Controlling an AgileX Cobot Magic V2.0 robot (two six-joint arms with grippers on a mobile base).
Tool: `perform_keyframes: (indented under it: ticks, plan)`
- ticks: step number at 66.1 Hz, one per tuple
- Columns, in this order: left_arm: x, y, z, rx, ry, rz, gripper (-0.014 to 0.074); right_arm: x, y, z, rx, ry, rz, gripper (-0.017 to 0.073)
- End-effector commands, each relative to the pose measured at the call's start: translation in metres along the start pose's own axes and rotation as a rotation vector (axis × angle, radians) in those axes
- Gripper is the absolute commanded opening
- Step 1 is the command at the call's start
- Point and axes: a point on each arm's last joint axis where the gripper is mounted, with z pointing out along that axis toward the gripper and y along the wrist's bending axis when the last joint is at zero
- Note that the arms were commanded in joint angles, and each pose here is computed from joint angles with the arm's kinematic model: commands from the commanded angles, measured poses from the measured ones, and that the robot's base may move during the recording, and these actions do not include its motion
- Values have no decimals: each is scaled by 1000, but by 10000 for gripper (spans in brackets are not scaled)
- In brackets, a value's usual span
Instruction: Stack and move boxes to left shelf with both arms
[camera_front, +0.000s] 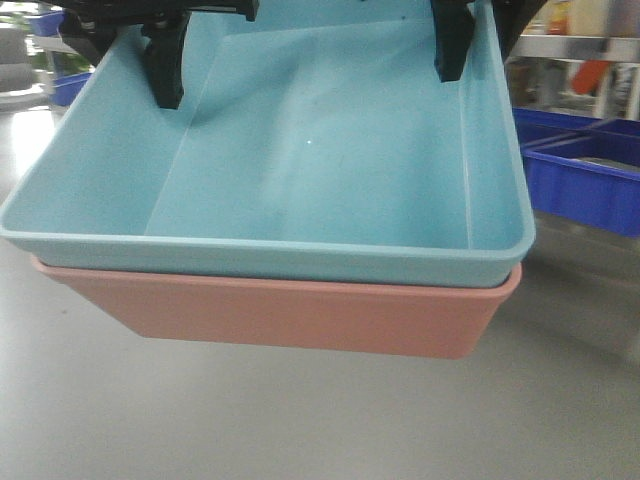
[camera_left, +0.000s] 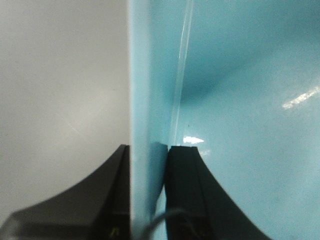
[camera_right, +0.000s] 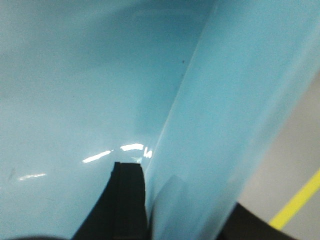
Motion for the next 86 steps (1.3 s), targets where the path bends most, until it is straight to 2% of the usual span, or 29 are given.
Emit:
perform_keyframes:
  ticks: [1, 86]
  plan:
    - [-22, -28, -43, 270, -236, -64, -4, -22, 22, -34, -245, -224, 40, 56]
    - [-22, -28, -43, 273, -234, -67, -4, -23, 21, -34, -238, -226, 39, 56]
